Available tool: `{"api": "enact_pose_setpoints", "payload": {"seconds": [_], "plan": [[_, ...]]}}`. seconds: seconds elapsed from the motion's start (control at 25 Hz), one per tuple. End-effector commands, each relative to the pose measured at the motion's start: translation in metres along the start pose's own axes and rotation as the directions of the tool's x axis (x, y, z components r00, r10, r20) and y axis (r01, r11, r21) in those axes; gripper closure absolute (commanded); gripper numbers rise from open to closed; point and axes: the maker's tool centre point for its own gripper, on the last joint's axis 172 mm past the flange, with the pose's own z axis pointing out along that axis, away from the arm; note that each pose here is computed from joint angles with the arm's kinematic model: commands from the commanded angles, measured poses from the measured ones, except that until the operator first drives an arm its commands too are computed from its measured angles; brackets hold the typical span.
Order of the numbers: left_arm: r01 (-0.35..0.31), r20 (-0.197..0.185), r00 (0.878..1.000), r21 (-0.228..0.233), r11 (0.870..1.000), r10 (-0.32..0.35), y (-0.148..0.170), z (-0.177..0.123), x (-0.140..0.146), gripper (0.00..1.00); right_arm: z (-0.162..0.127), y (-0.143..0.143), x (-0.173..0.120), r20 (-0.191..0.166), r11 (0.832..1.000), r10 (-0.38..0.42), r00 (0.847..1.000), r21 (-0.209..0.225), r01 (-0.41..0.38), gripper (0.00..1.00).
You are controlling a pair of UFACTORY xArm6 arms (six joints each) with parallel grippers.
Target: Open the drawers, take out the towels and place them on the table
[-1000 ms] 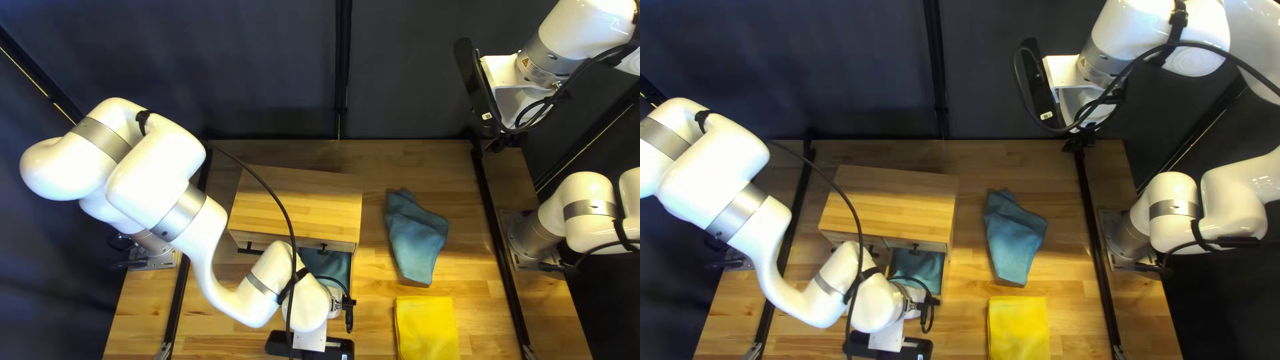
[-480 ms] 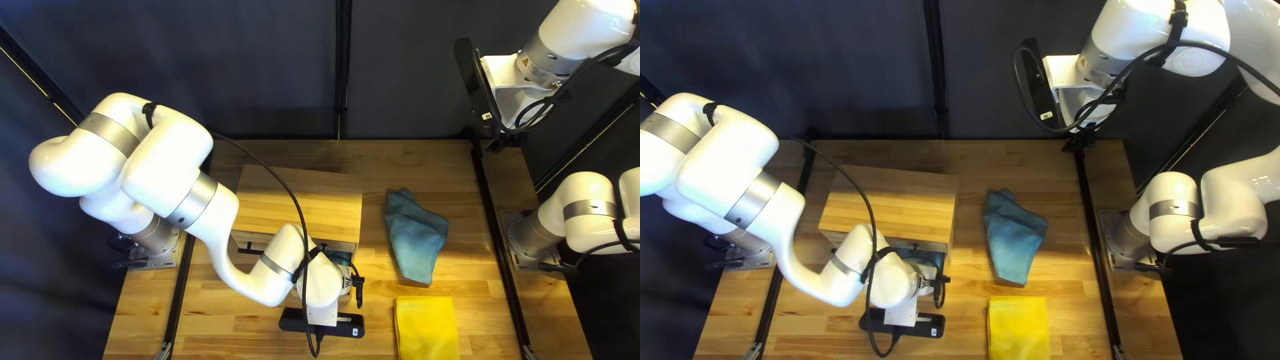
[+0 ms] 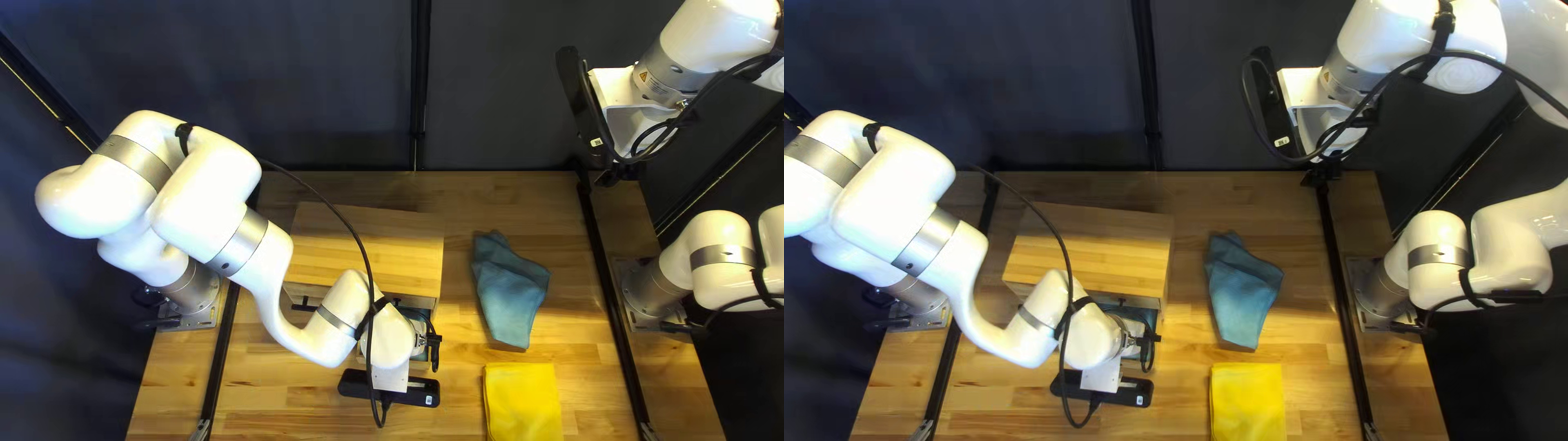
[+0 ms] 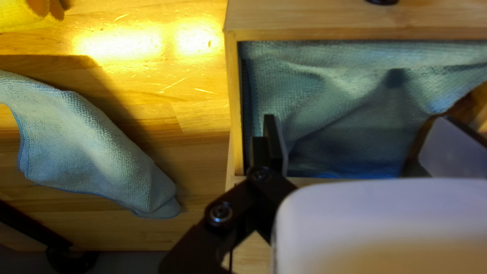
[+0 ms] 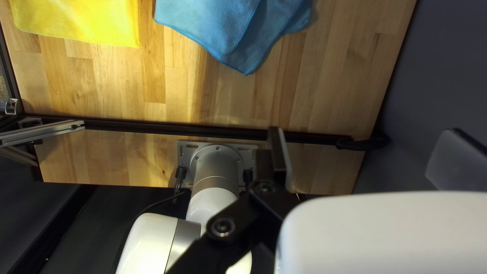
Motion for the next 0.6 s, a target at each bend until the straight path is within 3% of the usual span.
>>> {"api": "enact_pose_setpoints", "payload": {"seconds": [0.04, 0.6], "plan": [[-0.002, -0.001, 1.000, -0.001, 1.000, 0.002, 0.003, 0.003, -0.004, 0.00, 0.000, 0.000, 0.000, 0.000, 1.000, 0.000, 1.000, 0.000, 0.000, 0.00], [-0.010, 0.002, 1.000, 0.002, 1.000, 0.010, 0.000, 0.019, -0.007, 0.00, 0.000, 0.000, 0.000, 0.000, 1.000, 0.000, 1.000, 0.000, 0.000, 0.00]]}}
